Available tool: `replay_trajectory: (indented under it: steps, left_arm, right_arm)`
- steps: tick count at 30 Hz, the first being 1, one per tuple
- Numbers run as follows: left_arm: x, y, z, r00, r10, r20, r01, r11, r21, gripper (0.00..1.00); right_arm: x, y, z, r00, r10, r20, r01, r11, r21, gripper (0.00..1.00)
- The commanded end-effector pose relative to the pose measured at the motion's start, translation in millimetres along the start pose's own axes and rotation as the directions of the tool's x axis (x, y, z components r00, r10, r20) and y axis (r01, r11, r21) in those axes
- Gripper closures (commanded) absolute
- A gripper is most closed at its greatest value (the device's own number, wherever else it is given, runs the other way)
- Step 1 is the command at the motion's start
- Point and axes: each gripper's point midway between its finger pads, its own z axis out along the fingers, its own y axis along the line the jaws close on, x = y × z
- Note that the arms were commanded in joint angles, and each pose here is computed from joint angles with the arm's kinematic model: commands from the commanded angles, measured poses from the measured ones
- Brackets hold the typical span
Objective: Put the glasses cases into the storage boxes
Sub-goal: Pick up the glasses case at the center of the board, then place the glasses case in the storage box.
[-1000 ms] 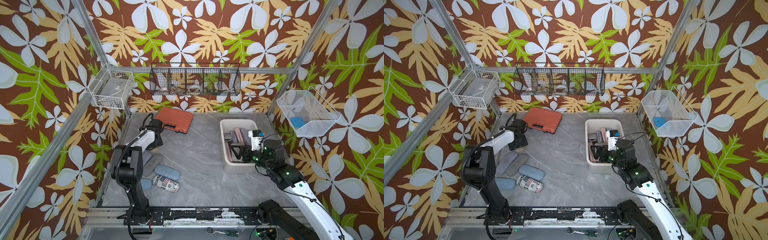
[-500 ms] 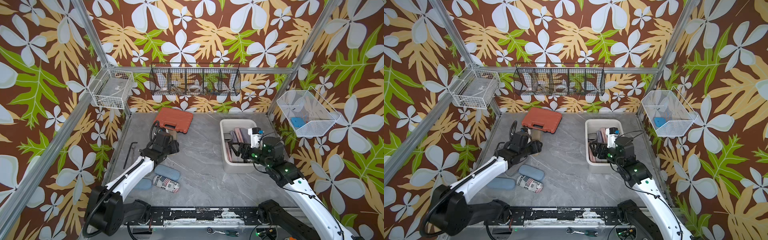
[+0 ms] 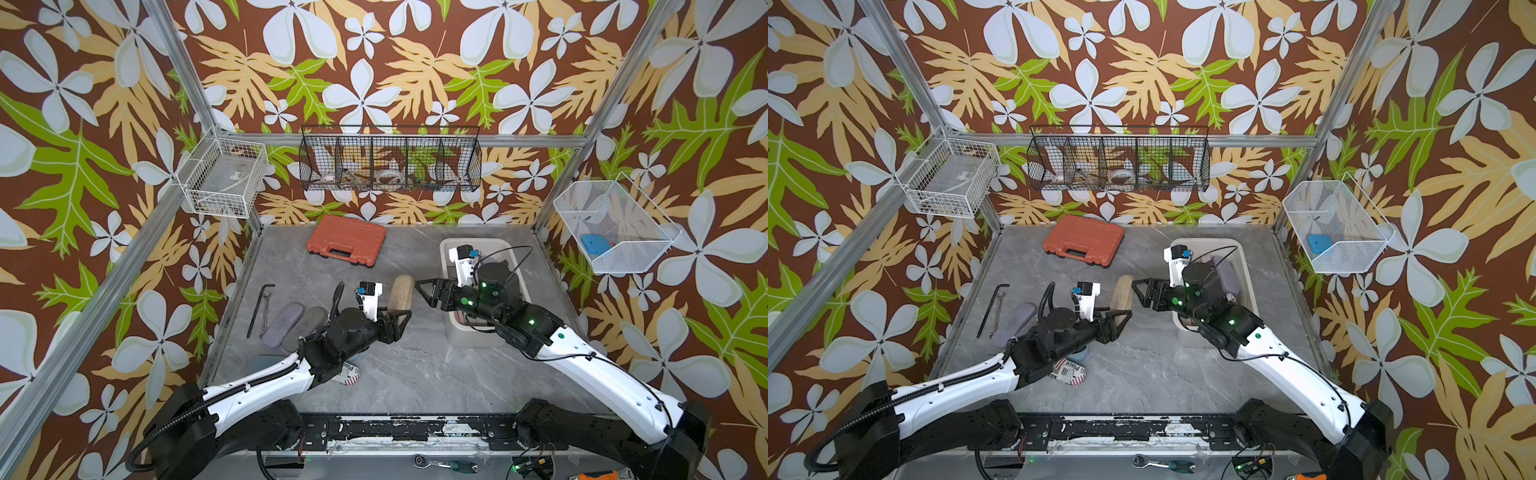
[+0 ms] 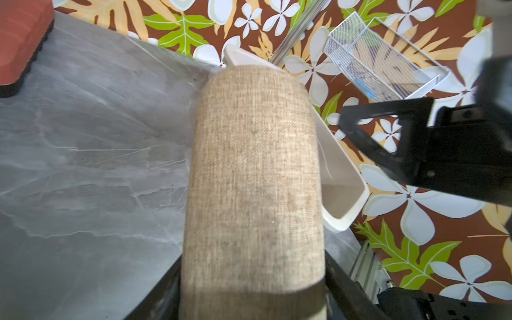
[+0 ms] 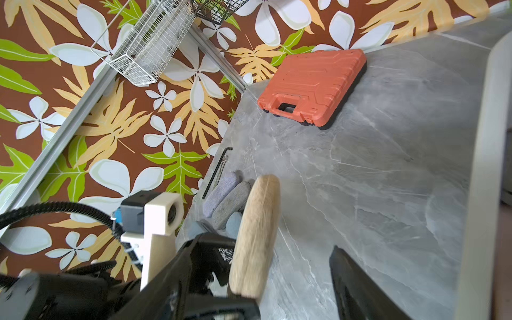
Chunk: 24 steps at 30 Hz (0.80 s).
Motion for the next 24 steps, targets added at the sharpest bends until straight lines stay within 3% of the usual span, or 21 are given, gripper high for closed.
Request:
replay_trajectory:
  steps: [1,5,19,23,24]
  left_arm:
    - [-20.8,-21.9,-2.2,0.995,-0.017,0.094,0.011,0.998,0.069,0.56]
    - [-22.7,-26.7,-6.2,0.995,-0.021,0.1,0.012,0.996,0.09,0.56]
    - [-16.4,-20.4,-3.8,0.997,0.019,0.081,-0.024,0.998,0.059,0.5]
    - [-13.4,-19.8,-1.2,0.997,0.031,0.065,-0.035,0.998,0.056,0.35]
    - [-12.9,-18.9,-1.1,0.998,0.03,0.063,-0.034,0.998,0.053,0.23]
  right_arm:
    - [-13.2,-0.3,12.3,0.997,0.041,0.065,-0.043,0.999,0.027,0.25]
    - [-10.0,-3.9,25.2,0.997,0.061,0.055,-0.063,0.997,0.046,0.31]
    - [8.4,16.2,46.4,0.998,0.053,-0.032,-0.054,0.998,-0.03,0.72]
    - [3.4,21.1,43.1,0.999,0.04,-0.022,-0.041,0.998,-0.039,0.76]
    - [2.5,21.4,42.5,0.999,0.035,-0.019,-0.036,0.999,-0.037,0.77]
